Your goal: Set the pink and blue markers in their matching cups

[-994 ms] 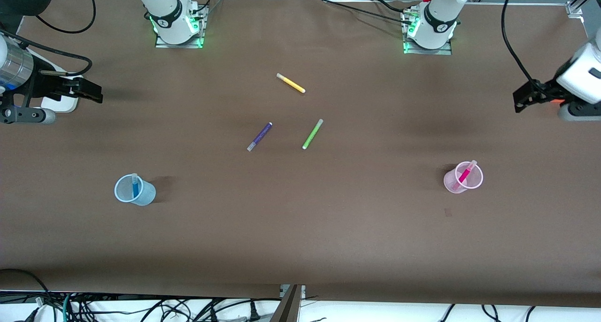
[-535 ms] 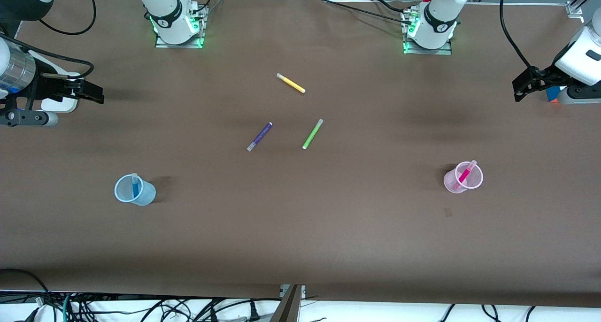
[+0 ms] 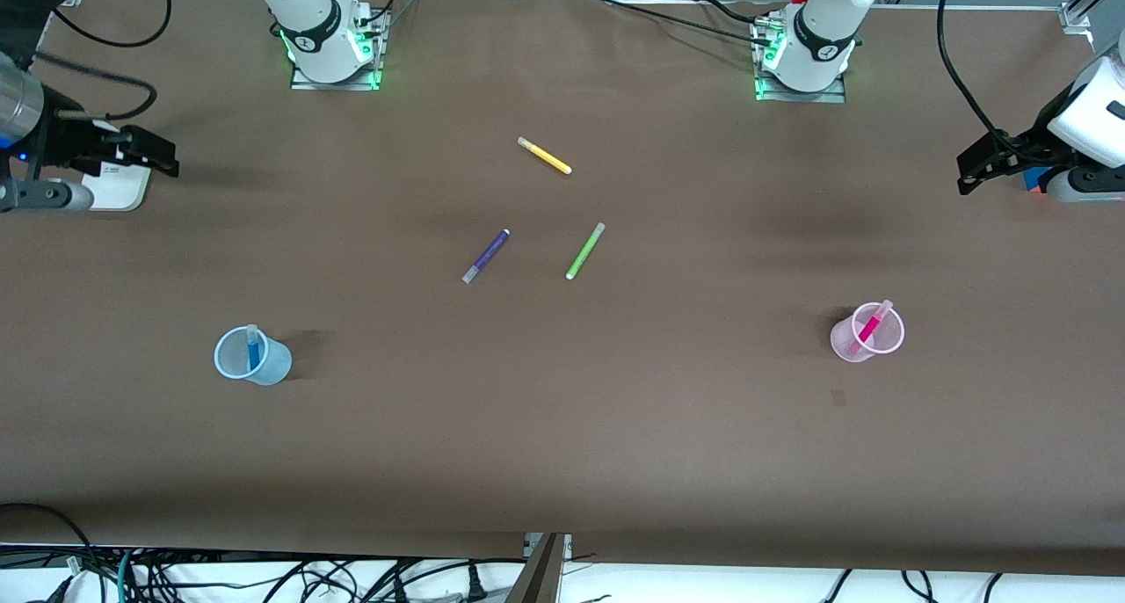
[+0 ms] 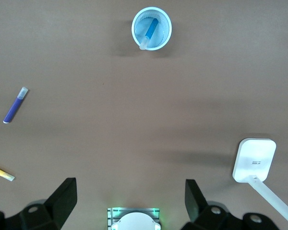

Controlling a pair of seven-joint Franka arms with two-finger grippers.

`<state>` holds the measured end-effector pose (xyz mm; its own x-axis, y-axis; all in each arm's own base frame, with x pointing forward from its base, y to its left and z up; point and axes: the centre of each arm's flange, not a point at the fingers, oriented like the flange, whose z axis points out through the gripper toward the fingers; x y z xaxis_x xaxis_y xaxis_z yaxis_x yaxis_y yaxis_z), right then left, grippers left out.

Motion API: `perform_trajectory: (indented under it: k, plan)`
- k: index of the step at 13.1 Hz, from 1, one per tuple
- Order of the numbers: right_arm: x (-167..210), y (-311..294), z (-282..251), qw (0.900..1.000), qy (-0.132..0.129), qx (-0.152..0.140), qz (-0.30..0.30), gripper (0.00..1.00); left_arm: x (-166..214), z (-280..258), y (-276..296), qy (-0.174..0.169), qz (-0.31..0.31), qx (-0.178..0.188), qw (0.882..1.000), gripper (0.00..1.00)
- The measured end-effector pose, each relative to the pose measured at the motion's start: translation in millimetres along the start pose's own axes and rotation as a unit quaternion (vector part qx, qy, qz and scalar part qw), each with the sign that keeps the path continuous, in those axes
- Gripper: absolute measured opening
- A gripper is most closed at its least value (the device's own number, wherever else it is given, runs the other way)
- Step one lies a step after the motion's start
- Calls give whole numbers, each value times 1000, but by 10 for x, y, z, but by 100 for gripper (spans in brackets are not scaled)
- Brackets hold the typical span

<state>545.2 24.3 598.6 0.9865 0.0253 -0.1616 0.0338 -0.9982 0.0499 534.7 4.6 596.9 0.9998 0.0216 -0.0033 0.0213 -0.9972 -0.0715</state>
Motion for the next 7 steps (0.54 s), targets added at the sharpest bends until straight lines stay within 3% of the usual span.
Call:
perform_trajectory:
  k: [3, 7]
  plan:
    - [-182, -138, 8, 1000, 16, -4, 3, 100, 1, -12, 89, 1, 9, -1, 1000, 100]
    - [-226, -210, 65, 1000, 15, -6, 4, 100, 7, -10, 69, 1, 7, -2, 1000, 100]
